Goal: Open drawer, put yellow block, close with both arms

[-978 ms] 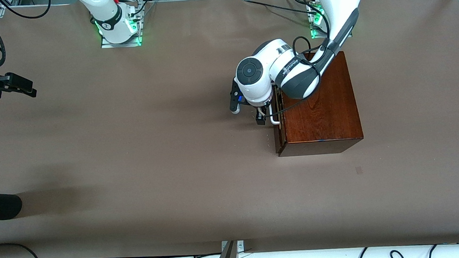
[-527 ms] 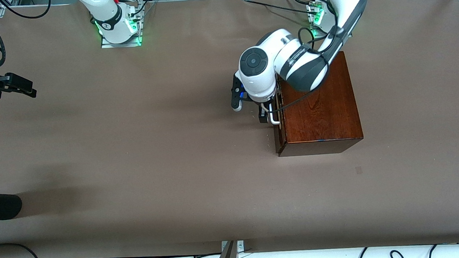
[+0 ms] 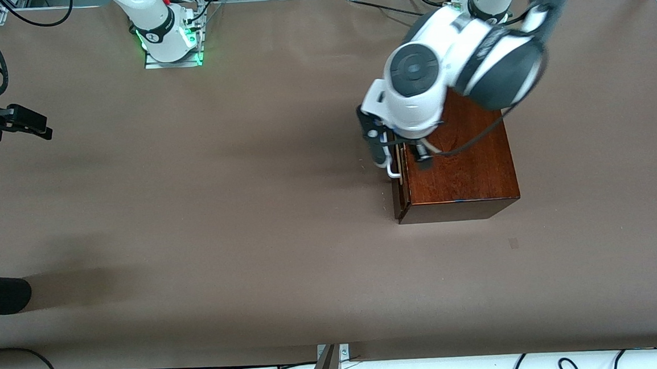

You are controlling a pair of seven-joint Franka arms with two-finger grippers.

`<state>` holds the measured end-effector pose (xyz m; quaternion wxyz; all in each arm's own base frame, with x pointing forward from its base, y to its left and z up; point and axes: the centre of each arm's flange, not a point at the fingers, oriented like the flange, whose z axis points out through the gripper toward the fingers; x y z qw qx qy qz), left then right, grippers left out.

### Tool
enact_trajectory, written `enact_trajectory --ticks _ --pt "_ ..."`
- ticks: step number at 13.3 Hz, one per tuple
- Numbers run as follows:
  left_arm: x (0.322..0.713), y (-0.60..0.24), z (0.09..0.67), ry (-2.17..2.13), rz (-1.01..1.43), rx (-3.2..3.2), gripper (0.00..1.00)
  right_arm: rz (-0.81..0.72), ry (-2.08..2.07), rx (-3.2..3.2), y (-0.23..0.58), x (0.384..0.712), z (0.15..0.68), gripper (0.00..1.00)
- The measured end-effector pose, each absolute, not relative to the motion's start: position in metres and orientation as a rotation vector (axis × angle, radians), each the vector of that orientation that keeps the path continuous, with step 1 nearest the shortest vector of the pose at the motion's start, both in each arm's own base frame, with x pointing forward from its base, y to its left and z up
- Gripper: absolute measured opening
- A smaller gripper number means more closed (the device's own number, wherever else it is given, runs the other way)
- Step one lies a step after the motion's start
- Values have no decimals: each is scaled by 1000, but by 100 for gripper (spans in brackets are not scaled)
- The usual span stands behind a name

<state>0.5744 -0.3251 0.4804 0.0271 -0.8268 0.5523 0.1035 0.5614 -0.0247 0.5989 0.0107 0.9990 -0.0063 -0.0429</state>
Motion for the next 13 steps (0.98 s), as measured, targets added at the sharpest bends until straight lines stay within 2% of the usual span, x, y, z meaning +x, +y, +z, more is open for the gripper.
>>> enact_trajectory --ticks 4,7,13 --pt "605 -238 529 1467 242 -2693 100 -133 -19 3117 -25 561 599 100" --pt "613 -183 558 1295 184 -2795 100 -132 -19 3117 -24 561 599 100" --pt "585 -63 602 574 71 -3110 100 -132 -16 3117 -24 562 599 100"
